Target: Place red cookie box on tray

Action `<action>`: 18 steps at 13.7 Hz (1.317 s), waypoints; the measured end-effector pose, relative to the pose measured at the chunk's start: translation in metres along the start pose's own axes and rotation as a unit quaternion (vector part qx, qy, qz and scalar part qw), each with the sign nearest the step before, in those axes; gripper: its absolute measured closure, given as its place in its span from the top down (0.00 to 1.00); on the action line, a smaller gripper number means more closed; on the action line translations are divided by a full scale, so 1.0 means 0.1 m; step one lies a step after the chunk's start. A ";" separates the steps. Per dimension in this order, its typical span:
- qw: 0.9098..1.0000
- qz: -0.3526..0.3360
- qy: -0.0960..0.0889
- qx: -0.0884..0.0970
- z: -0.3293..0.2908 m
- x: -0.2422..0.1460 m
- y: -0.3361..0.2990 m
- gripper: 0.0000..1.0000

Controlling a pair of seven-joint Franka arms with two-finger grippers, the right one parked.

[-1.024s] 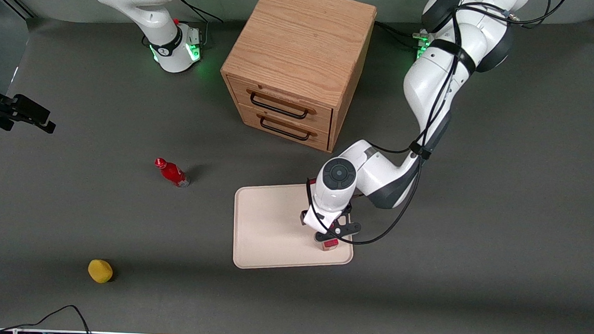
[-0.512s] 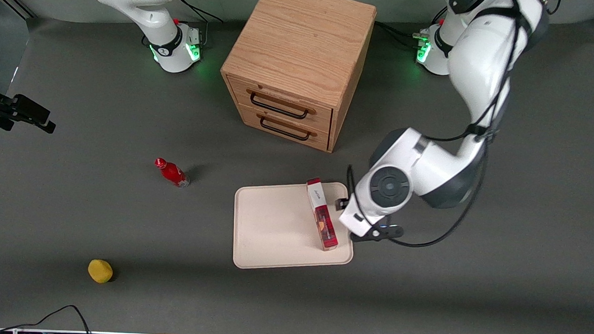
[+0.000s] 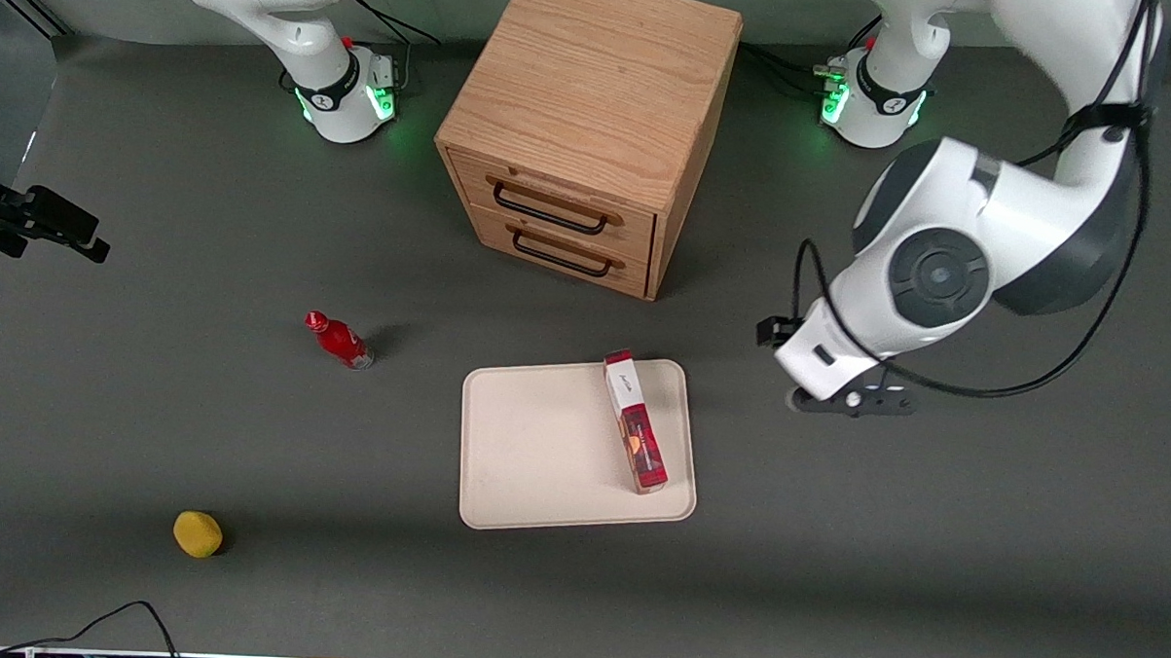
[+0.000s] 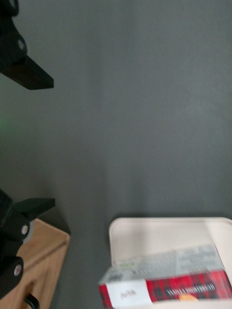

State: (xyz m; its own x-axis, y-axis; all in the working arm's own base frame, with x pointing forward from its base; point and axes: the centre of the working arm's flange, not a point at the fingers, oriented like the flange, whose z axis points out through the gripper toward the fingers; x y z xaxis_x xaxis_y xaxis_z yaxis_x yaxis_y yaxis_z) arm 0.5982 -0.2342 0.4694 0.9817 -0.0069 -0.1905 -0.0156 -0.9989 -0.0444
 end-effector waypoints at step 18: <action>0.998 0.021 0.062 -0.002 -1.16 -1.46 -2.39 1.00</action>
State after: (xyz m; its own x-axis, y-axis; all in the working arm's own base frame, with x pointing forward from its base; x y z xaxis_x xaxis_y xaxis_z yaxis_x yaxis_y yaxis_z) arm 0.4804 -0.0002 0.6221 0.9961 -0.0534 -0.0699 -0.0559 -0.9978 -0.0352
